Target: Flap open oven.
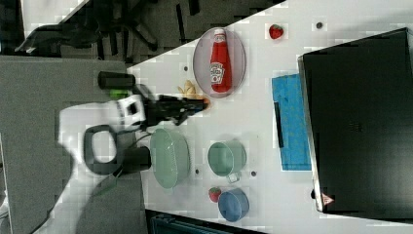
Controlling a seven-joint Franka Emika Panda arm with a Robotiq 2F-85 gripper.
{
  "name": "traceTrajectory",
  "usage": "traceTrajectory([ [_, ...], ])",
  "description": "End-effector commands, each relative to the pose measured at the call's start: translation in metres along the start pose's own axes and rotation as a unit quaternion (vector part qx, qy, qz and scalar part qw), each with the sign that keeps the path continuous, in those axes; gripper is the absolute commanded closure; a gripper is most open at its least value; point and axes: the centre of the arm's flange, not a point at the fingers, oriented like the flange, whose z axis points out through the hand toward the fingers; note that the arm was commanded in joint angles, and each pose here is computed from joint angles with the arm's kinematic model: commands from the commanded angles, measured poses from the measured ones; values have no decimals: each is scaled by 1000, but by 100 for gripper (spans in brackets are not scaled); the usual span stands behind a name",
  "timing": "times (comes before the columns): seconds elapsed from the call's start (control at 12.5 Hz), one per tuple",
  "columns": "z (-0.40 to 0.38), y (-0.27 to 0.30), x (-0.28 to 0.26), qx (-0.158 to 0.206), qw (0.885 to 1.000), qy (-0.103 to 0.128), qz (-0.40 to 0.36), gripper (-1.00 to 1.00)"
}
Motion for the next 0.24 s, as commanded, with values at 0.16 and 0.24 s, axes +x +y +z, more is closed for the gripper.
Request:
traceTrajectory([
  [0.16,-46,27,6,53,993,-52,95,65],
  [0.24,-67,31,7,76,990,-55,109,65],
])
